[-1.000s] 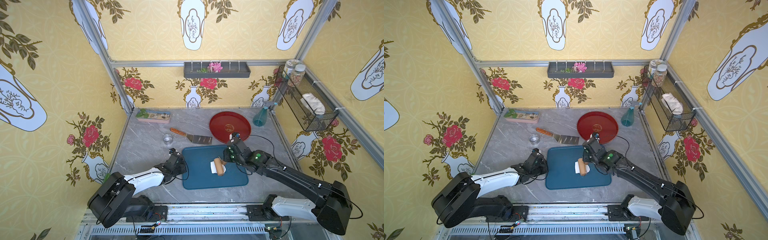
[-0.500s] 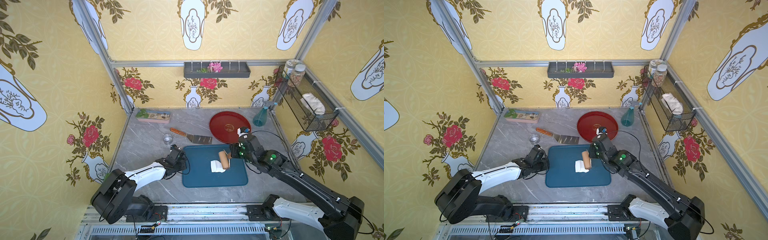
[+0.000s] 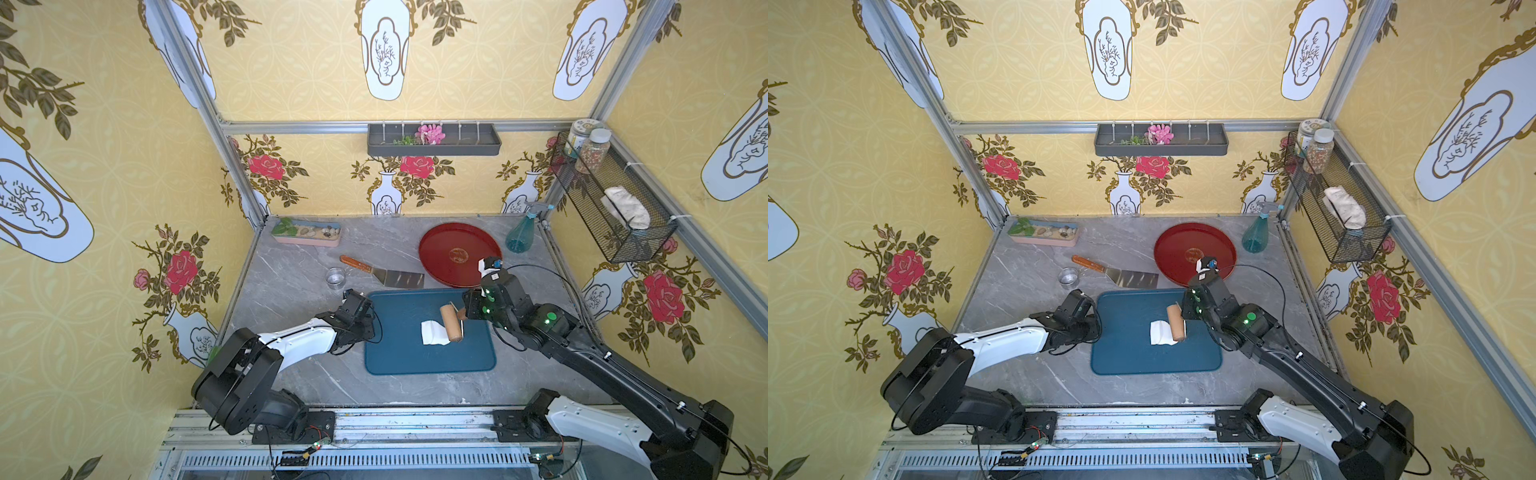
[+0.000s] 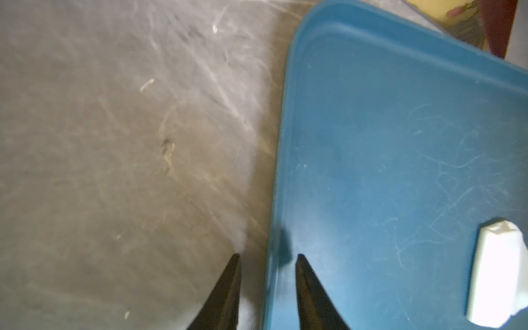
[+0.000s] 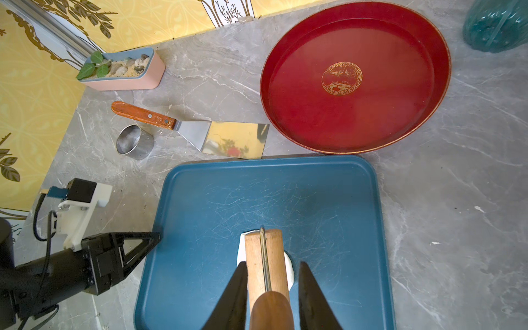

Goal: Roll out the dumpling wrappers from the dough
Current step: Flatten out the dough on the work surface, then adjust the work surface at the center of the board.

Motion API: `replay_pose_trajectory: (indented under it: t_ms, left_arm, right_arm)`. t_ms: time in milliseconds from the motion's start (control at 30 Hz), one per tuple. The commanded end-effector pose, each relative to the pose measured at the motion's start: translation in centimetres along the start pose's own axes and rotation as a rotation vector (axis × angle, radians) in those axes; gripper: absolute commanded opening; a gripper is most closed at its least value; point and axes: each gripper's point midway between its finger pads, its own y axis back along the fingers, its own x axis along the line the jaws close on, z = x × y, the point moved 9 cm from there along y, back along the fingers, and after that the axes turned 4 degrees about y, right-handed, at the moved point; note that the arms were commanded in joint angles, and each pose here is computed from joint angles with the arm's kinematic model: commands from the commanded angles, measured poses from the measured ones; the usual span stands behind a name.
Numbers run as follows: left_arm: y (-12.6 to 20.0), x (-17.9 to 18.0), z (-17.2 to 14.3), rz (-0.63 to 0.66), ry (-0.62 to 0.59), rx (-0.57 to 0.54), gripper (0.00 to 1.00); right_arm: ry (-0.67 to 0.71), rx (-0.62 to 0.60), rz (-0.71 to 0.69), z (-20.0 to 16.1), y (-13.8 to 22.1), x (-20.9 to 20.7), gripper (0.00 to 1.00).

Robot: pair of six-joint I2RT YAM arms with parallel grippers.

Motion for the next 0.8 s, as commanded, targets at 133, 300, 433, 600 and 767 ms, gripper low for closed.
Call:
replay_pose_trajectory:
  t_ms: [133, 300, 433, 600, 767]
  left_arm:
    - [-1.3, 0.9, 0.5, 0.069, -0.042, 0.061, 0.00]
    - [-1.9, 1.2, 2.2, 0.078, -0.061, 0.075, 0.00]
    - [-2.3, 0.9, 4.2, 0.074, -0.096, 0.062, 0.00]
    - [-2.6, 0.2, 6.9, 0.033, -0.133, 0.026, 0.00]
    - [-3.7, 0.5, 9.0, 0.047, -0.137, 0.067, 0.00]
  right_arm:
    - [-0.005, -0.044, 0.017, 0.4, 0.1, -0.1, 0.00]
    - [-0.006, -0.050, 0.017, 0.2, 0.1, -0.5, 0.00]
    - [-0.012, -0.052, 0.019, 0.1, 0.1, -0.9, 0.00]
    - [-0.018, -0.052, 0.024, 0.1, 0.2, -1.4, 0.00]
    - [-0.032, -0.051, 0.018, 0.0, 0.1, -2.0, 0.00]
